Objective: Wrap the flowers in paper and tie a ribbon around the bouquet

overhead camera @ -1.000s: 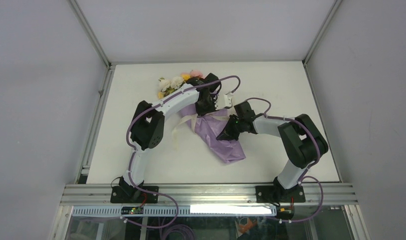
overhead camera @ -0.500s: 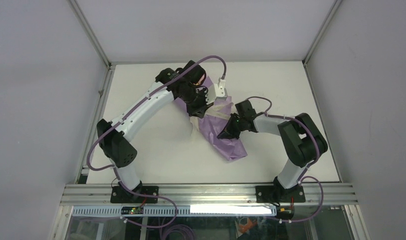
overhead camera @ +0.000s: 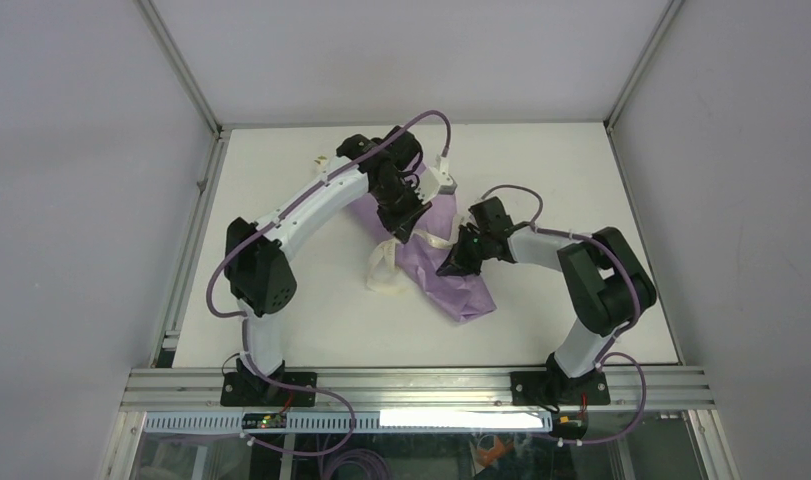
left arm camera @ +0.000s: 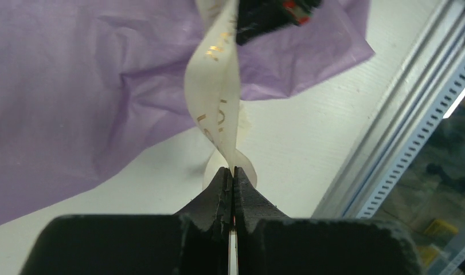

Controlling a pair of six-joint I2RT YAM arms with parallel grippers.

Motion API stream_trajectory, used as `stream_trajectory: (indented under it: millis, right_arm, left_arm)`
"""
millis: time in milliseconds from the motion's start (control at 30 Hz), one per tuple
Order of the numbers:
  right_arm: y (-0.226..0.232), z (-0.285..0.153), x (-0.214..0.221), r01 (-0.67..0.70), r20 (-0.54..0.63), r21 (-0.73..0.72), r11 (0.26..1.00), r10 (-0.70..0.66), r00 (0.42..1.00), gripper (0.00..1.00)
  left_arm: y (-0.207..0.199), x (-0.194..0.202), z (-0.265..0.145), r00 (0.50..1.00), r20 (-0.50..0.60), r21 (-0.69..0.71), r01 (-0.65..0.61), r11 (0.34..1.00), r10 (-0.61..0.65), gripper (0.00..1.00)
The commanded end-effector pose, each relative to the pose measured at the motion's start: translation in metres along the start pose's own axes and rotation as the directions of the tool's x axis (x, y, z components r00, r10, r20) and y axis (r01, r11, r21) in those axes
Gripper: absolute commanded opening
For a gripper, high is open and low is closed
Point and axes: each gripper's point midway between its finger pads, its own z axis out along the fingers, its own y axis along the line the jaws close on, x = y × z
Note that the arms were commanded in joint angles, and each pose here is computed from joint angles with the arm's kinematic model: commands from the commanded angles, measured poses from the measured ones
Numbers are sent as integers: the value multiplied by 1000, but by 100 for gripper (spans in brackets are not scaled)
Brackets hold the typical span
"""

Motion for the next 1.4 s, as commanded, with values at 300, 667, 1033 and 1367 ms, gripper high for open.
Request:
stream_trajectory:
  millis: [300,667,1033,1367]
  right_arm:
    - [84,-66,-6,419,57,-355,836,-428,902,19]
    - [85,-87,-74,404,171,-164,900,-378,910,29]
    - [68,-46,-90,365,67,-85,927,-360,931,27]
    - [115,-12,-29,382,-206,-397,835,-486,849,1]
  left_arm:
    - [72,-22,19,975,108,-118,206,971,-194,0]
    - [73,-19,25,972,125,-119,214,970,-199,0]
    - [61,-24,21,976,147,-66,170,983,-159,0]
    - [44,-40,12,974,207,23,93,995,-95,0]
